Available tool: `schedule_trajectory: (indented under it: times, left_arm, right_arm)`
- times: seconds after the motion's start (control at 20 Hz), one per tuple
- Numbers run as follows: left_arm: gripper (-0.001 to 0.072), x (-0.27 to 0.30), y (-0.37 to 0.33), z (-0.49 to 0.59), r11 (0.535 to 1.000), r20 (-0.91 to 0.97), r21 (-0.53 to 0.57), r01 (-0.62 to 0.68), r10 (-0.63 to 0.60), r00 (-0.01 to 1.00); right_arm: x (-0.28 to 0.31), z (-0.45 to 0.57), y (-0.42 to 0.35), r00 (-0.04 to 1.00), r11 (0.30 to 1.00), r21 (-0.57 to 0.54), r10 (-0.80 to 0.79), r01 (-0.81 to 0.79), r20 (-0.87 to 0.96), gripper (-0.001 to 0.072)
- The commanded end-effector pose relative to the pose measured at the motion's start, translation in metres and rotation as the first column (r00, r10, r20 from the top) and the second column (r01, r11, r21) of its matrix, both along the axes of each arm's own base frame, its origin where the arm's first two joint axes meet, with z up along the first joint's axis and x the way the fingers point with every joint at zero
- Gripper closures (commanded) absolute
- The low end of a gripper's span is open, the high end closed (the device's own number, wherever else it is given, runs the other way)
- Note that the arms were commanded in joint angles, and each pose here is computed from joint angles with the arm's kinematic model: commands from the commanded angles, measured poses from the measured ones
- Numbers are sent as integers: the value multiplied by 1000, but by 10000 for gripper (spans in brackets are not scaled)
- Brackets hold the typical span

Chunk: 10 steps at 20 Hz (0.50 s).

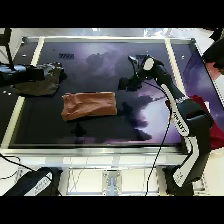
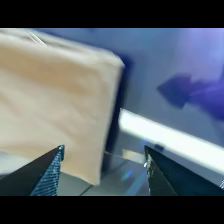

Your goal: Fold the shirts.

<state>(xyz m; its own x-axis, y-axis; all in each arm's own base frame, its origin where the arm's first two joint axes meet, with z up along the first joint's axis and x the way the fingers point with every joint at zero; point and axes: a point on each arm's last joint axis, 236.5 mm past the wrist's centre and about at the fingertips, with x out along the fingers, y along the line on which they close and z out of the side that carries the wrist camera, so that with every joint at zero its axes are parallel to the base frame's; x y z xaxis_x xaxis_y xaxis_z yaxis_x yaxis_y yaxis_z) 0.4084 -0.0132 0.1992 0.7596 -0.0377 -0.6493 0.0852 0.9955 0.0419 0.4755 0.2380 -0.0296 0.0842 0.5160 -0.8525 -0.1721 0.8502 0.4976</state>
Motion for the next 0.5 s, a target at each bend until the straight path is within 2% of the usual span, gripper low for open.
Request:
schedule_trajectory:
  times: [0.0, 0.2, 0.45]
  left_arm:
    - [697, 6, -1, -14, 1000, -35, -3, 0, 0, 999]
    - [697, 10, -1, -24, 1000, -61, -2, 1, -1, 998]
    - [697, 10, -1, -24, 1000, -61, -1, 1, -1, 998]
  right_arm:
    - [-21, -39, -3, 979, 990, 122, -46, 71, -198, 156]
    - [-31, -67, 38, 950, 953, 286, -10, 103, -311, 155]
    - [-44, -70, 92, 956, 930, 363, 50, 60, -289, 156]
